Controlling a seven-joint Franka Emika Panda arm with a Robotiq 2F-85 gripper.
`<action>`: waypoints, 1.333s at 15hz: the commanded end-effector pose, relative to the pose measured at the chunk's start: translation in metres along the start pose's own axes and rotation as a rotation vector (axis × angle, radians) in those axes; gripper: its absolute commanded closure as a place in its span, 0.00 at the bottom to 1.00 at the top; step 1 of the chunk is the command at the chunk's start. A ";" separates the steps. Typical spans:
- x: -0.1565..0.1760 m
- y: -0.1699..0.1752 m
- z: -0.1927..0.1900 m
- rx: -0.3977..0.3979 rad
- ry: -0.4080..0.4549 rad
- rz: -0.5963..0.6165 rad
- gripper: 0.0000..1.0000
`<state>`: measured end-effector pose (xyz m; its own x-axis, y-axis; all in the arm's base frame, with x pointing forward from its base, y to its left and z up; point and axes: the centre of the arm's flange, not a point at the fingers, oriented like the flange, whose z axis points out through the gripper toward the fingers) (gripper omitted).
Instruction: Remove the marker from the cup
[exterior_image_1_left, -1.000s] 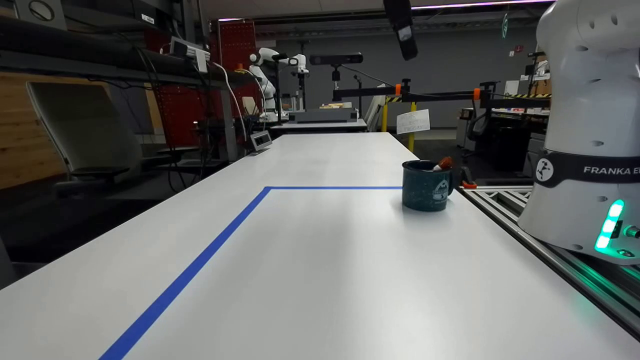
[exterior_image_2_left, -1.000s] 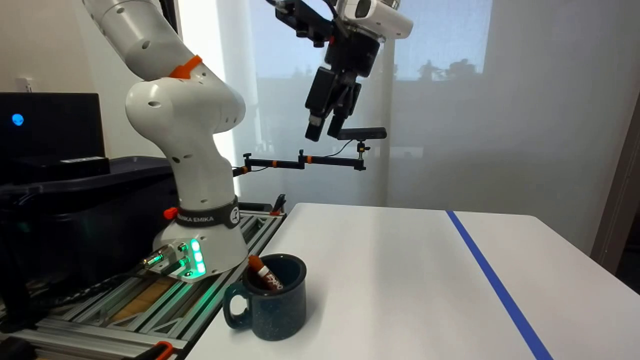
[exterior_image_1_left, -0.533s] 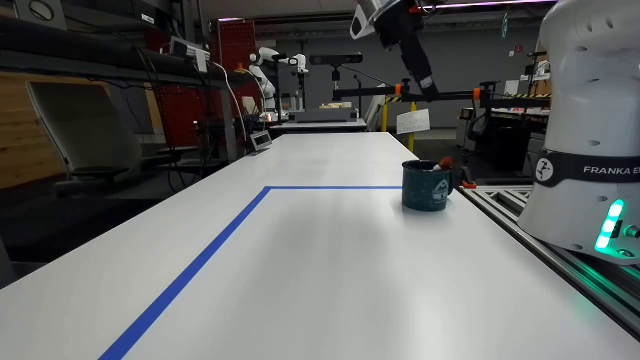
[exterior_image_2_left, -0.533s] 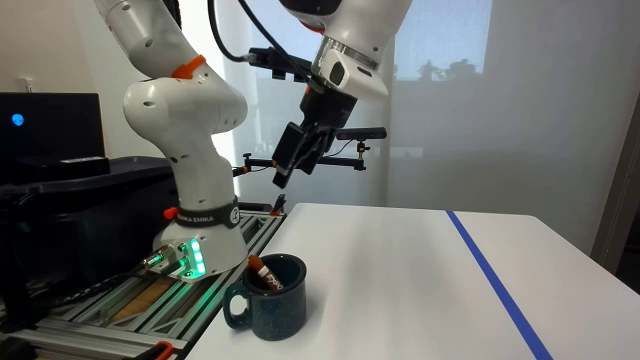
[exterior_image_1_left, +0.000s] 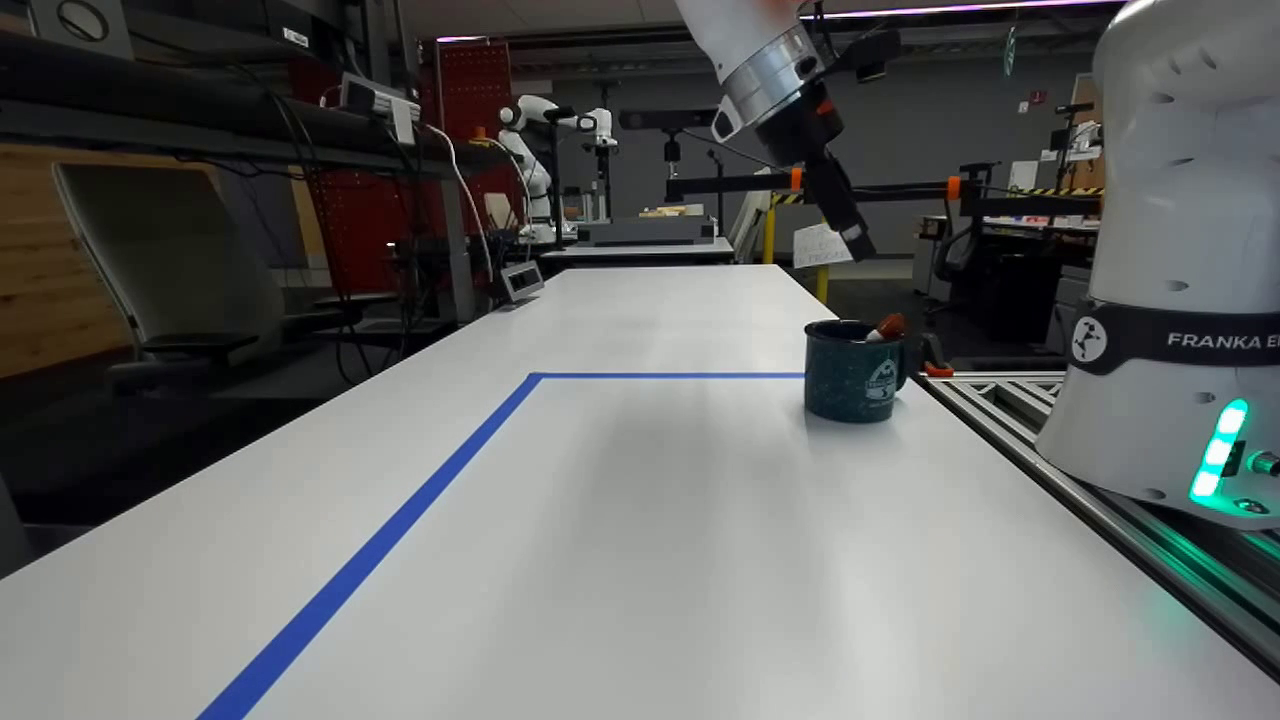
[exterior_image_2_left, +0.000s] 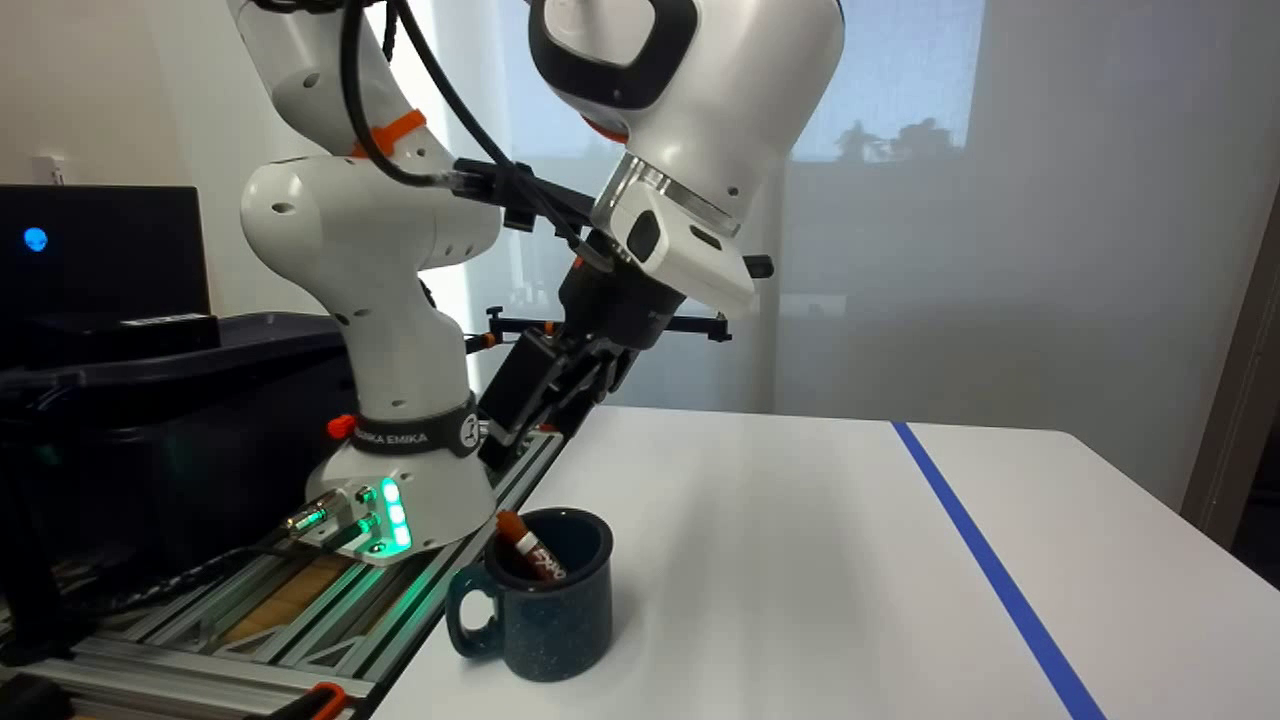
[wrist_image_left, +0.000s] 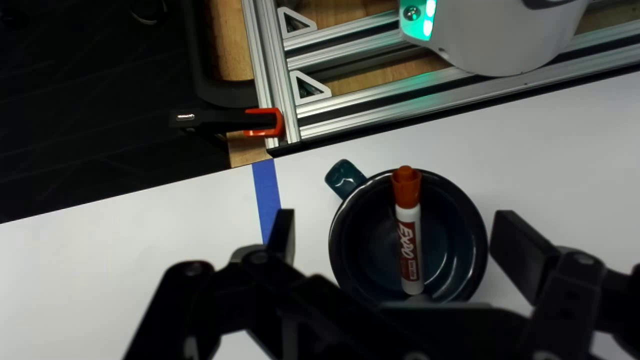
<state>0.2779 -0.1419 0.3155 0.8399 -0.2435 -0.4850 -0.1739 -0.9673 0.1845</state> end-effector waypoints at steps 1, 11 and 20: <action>0.015 -0.002 0.012 -0.019 -0.009 -0.020 0.00; 0.020 -0.013 0.012 0.006 -0.030 -0.033 0.00; 0.040 -0.017 0.038 0.004 -0.049 -0.090 0.00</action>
<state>0.2877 -0.1360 0.2750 0.8200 -0.1869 -0.5410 -0.1178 -0.9800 0.1601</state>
